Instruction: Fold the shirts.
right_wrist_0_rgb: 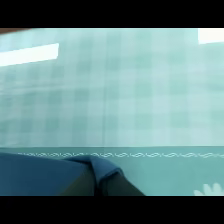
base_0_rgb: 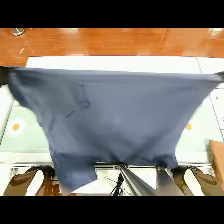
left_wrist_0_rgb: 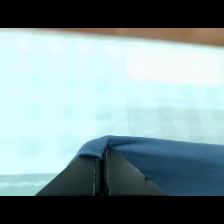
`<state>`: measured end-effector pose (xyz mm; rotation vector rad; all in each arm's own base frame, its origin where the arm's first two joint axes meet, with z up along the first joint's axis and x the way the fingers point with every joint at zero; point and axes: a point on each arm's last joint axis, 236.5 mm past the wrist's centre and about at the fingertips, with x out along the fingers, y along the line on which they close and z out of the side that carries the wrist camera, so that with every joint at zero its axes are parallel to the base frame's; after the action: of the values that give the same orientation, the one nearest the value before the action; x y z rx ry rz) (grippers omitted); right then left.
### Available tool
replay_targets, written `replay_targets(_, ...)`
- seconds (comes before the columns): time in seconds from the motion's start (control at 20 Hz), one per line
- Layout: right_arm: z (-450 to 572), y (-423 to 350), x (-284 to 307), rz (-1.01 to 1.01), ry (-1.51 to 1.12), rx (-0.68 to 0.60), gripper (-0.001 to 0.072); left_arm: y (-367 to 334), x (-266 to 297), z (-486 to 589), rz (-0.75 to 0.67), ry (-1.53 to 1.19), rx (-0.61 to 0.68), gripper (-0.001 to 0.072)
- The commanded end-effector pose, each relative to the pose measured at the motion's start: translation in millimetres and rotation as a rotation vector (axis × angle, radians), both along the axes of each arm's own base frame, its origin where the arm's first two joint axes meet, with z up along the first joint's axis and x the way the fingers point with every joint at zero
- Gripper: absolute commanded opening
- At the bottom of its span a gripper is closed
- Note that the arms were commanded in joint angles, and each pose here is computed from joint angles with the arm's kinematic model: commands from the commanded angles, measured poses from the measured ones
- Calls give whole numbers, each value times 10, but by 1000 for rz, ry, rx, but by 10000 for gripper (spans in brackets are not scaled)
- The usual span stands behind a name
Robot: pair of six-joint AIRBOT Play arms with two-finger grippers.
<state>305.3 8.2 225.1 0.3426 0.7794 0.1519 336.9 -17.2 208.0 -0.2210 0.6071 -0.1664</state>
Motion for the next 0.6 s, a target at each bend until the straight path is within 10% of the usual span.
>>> replay_targets(0.0, -779, -105, 716, -12, 59, 139, 20, -57, 654, -790, 10, 115, -102, 25)
replay_targets(0.55, -1783, -326, 2288, -71, 168, 362, 20, -398, 2001, -1827, 63, 292, -312, 25)
